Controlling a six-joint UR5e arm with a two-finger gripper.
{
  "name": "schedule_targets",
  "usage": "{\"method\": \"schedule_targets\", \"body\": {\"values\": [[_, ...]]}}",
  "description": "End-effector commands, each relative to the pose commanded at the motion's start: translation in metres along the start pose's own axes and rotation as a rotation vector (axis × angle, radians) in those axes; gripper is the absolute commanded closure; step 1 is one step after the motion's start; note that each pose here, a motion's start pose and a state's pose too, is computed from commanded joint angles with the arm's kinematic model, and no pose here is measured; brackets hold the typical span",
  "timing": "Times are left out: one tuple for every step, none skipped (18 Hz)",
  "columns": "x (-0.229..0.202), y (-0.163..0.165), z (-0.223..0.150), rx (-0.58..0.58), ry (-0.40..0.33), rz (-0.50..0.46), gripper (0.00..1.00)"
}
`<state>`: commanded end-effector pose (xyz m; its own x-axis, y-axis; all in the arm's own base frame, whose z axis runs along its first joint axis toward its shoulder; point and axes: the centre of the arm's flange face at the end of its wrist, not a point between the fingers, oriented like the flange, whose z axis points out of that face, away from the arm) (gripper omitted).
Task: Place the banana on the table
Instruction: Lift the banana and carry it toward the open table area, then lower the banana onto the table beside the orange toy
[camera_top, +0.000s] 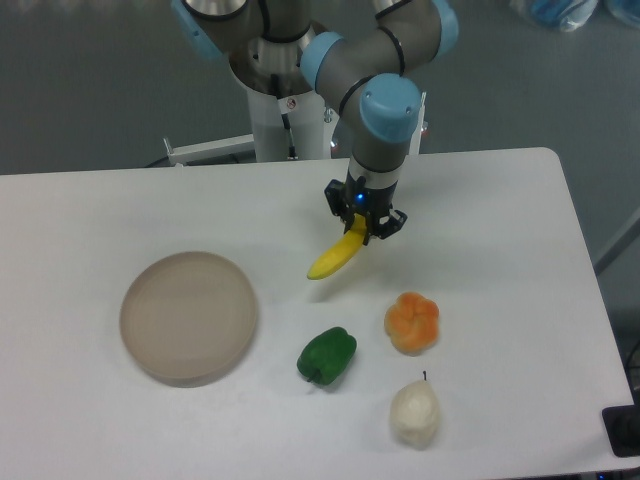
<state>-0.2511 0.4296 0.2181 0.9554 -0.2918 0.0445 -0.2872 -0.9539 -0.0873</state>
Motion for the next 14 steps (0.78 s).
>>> {"method": "schedule_targets", "body": {"values": [[-0.001, -0.001, 0.005, -0.001, 0.001, 0.001, 0.68], [0.000, -0.004, 0.008, -0.003, 0.003, 0.009, 0.67], [0.000, -0.005, 0.009, -0.003, 0.003, 0.013, 0.68], [0.000, -0.006, 0.010, -0.004, 0.005, 0.013, 0.68], [-0.001, -0.006, 0.013, -0.007, 0.010, 0.013, 0.68], [-0.002, -0.007, 0.015, -0.008, 0.013, 0.012, 0.67], [-0.002, -0.007, 0.015, -0.008, 0.013, 0.012, 0.68], [-0.002, -0.008, 0.014, -0.007, 0.010, 0.014, 0.68], [-0.003, -0.008, 0.016, -0.009, 0.014, 0.015, 0.67], [-0.004, -0.008, 0.018, -0.010, 0.017, 0.015, 0.68], [-0.005, -0.009, 0.019, -0.011, 0.018, 0.015, 0.68], [-0.006, -0.009, 0.021, -0.012, 0.021, 0.019, 0.68], [-0.006, -0.009, 0.021, -0.012, 0.021, 0.024, 0.68], [-0.006, -0.009, 0.021, -0.012, 0.021, 0.022, 0.68]]}}
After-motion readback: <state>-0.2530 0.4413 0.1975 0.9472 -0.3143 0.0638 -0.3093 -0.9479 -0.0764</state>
